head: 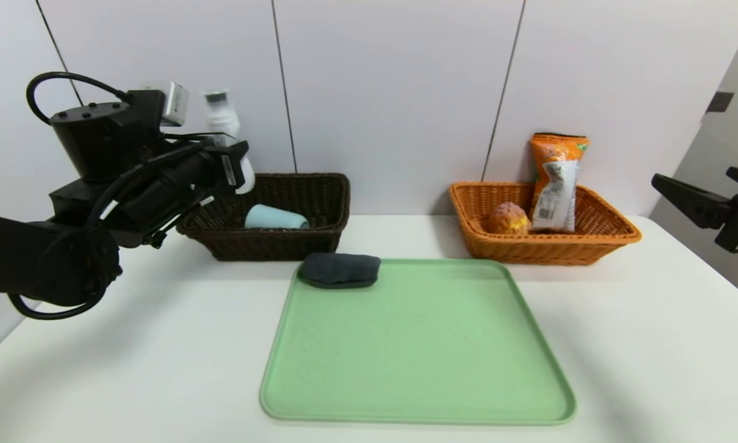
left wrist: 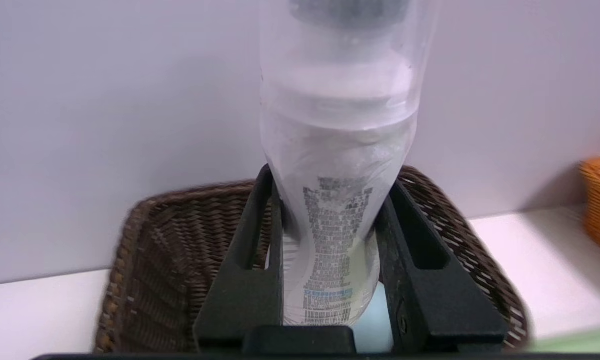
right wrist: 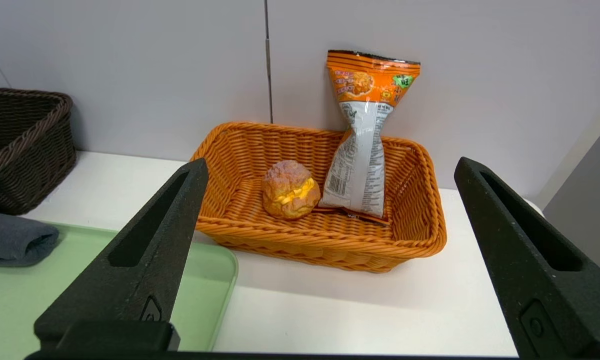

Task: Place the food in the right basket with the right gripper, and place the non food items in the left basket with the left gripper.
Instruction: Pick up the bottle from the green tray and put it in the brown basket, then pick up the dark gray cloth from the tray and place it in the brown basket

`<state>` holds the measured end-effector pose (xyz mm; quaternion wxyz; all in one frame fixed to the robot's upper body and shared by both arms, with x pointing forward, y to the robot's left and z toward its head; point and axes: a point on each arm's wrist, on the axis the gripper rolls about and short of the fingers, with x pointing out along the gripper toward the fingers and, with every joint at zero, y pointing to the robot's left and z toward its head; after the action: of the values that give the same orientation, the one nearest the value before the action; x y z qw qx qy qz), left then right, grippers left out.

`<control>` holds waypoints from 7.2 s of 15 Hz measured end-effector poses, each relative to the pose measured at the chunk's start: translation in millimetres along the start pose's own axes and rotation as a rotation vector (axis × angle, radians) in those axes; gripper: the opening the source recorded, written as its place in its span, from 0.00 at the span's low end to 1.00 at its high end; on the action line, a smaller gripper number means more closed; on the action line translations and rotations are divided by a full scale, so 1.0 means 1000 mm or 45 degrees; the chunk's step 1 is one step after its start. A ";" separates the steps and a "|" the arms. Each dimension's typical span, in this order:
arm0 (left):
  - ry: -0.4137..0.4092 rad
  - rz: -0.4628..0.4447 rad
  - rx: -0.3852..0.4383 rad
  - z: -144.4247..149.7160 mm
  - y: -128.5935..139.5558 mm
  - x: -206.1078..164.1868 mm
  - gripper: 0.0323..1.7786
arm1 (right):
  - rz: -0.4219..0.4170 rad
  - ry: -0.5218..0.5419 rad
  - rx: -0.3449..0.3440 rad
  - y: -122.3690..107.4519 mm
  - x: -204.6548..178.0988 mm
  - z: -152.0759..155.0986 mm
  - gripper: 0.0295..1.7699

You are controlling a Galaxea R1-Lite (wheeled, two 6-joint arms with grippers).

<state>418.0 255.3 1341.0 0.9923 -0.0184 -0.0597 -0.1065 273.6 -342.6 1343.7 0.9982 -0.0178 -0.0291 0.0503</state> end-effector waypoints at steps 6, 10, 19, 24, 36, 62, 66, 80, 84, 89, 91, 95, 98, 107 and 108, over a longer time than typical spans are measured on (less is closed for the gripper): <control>0.120 0.121 0.033 -0.043 0.039 0.034 0.30 | 0.001 0.009 0.017 0.000 -0.002 -0.003 0.96; 0.175 0.149 0.059 -0.062 0.049 0.041 0.30 | 0.000 0.017 0.020 0.001 -0.004 -0.005 0.96; 0.153 0.156 0.063 -0.063 0.050 0.041 0.30 | 0.000 0.014 0.019 0.001 -0.008 -0.005 0.96; 0.147 0.158 0.063 -0.062 0.050 0.041 0.51 | 0.000 0.017 0.020 0.002 -0.009 -0.006 0.96; 0.043 -0.268 0.392 0.008 0.029 0.004 0.86 | 0.001 0.018 0.020 0.002 -0.010 -0.006 0.96; 0.835 -1.214 1.221 -0.006 -0.114 0.015 0.95 | 0.026 0.059 0.071 0.006 -0.030 -0.022 0.96; 0.854 -1.223 1.217 -0.029 -0.120 0.030 0.95 | 0.024 0.068 0.073 0.006 -0.030 -0.023 0.96; 0.927 -1.244 1.205 -0.078 -0.130 0.063 0.95 | 0.029 0.086 0.076 0.007 -0.035 -0.030 0.96; 0.928 -1.211 1.225 -0.083 -0.132 0.072 0.95 | 0.051 0.092 0.078 0.008 -0.036 -0.031 0.96; 0.935 -1.186 1.218 -0.088 -0.130 0.078 0.95 | 0.060 0.079 0.095 0.008 -0.039 -0.030 0.96; 0.940 -1.175 1.213 -0.089 -0.126 0.081 0.95 | 0.074 0.068 0.094 0.009 -0.041 -0.028 0.96; 0.956 -1.172 1.203 -0.092 -0.123 0.082 0.95 | 0.078 0.071 0.096 0.009 -0.042 -0.029 0.96; 0.954 -1.189 1.204 -0.093 -0.128 0.080 0.95 | 0.076 0.070 0.100 0.009 -0.042 -0.029 0.96; 0.986 -1.251 1.205 -0.096 -0.137 0.066 0.90 | 0.077 0.087 0.102 0.009 -0.043 -0.033 0.96; 0.986 -1.253 1.204 -0.096 -0.137 0.065 0.80 | 0.078 0.086 0.103 0.009 -0.043 -0.033 0.96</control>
<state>462.9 103.2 1257.3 0.6836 0.4732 0.2503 -0.4961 231.9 -338.8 1308.5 0.9965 0.0198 0.0071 0.0813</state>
